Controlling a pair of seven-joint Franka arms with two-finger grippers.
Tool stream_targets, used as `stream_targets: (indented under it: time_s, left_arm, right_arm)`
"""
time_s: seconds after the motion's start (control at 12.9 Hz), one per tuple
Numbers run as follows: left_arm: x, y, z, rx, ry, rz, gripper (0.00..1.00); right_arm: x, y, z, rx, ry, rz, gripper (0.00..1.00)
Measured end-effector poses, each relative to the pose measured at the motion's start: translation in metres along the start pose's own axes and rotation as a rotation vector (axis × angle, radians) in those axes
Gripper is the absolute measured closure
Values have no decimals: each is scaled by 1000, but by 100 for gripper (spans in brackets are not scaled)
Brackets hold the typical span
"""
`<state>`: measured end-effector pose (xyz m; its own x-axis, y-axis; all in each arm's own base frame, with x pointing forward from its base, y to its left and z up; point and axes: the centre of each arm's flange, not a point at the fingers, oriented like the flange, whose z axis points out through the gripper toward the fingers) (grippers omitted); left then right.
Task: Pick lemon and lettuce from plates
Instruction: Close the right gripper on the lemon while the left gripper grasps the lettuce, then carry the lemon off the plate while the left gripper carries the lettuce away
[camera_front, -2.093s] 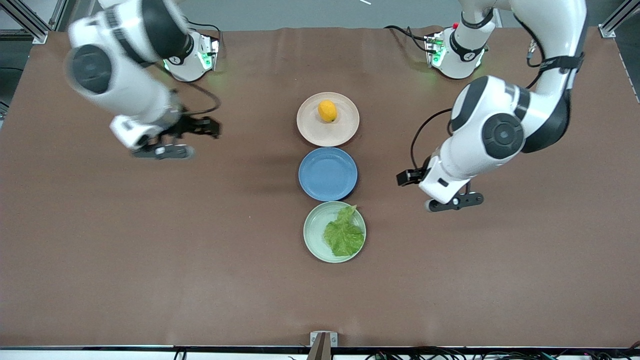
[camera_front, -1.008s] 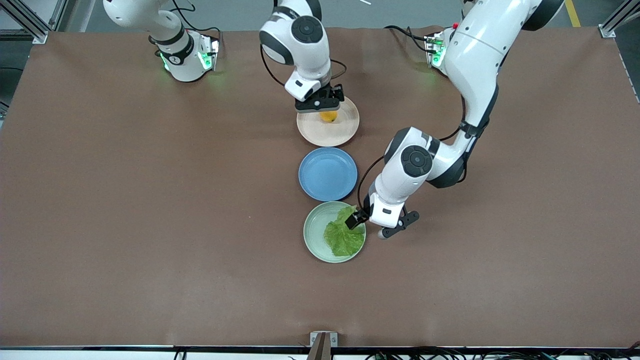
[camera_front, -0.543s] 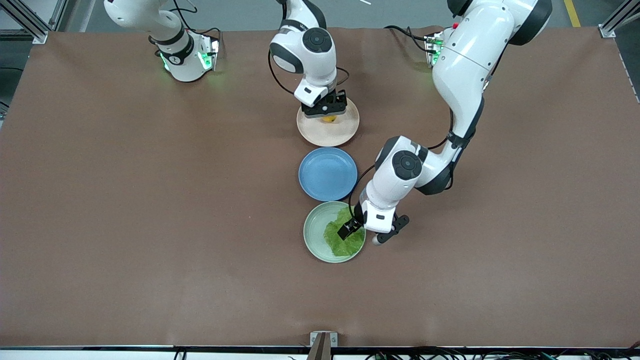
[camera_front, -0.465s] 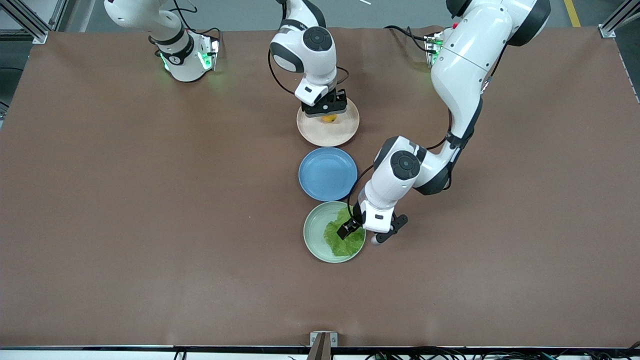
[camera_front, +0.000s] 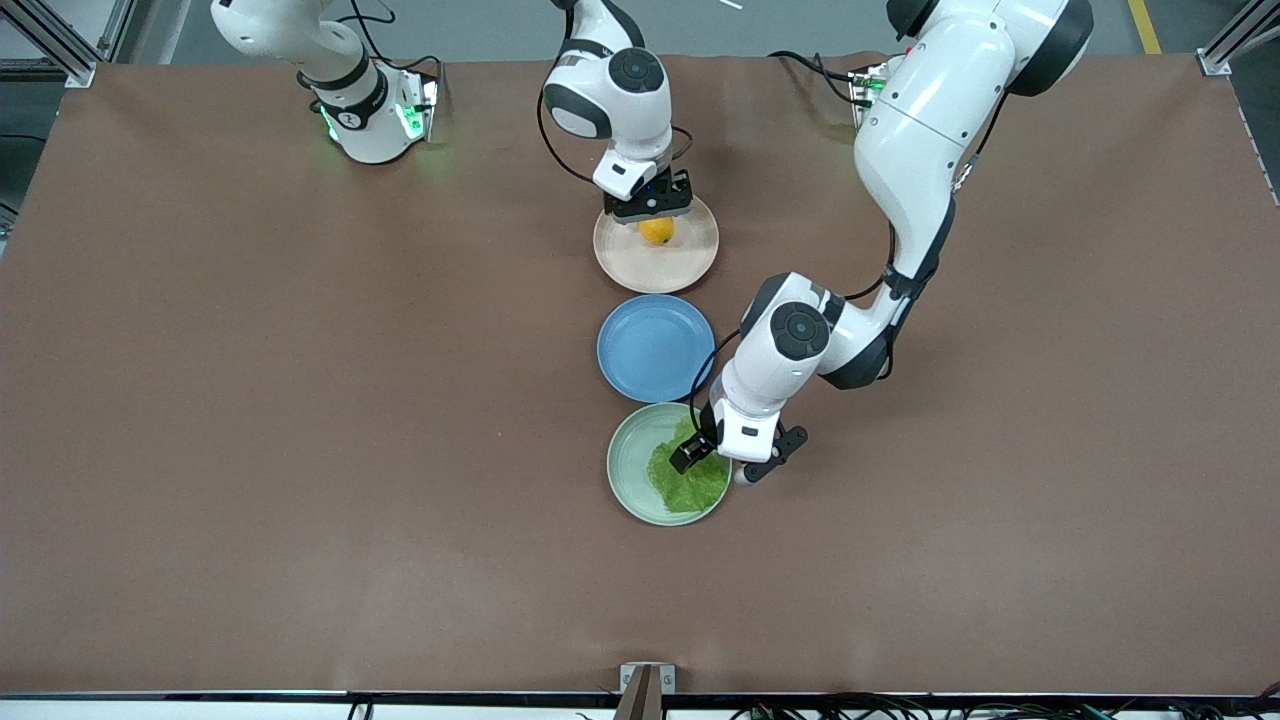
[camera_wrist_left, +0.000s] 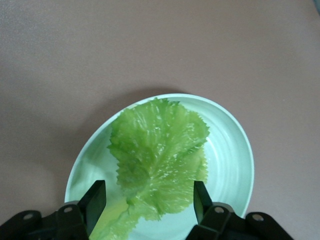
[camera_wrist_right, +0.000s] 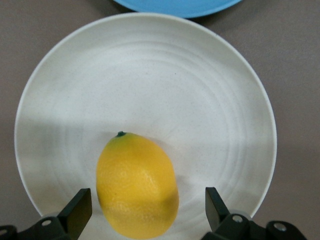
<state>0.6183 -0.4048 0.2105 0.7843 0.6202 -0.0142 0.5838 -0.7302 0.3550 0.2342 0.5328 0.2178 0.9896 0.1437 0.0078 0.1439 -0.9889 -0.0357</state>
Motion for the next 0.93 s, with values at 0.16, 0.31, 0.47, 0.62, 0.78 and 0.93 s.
stream_targets:
  time_s: [0.16, 0.31, 0.47, 0.62, 0.78, 0.93]
  left_arm:
    - [2, -3, 3, 6, 1, -1, 21]
    - [2, -4, 6, 10, 1, -2, 27]
    - [2, -6, 8, 13, 0, -2, 45]
    - [2, -7, 11, 17, -2, -3, 59]
    - [2, -8, 12, 18, -2, -3, 70]
    - [2, -7, 11, 15, -1, -3, 93]
  right_arm:
    - [-2, -2, 8, 3, 17, 10, 6]
    - [-1, -1, 14, 1, 21, 11, 15]
    - [1, -1, 13, 4, 25, 18, 35]
    - [14, 4, 8, 8, 37, 46, 35]
    - [54, 23, -20, 12, 53, 120, 35]
    - [112, 72, -75, -17, 48, 239, 35]
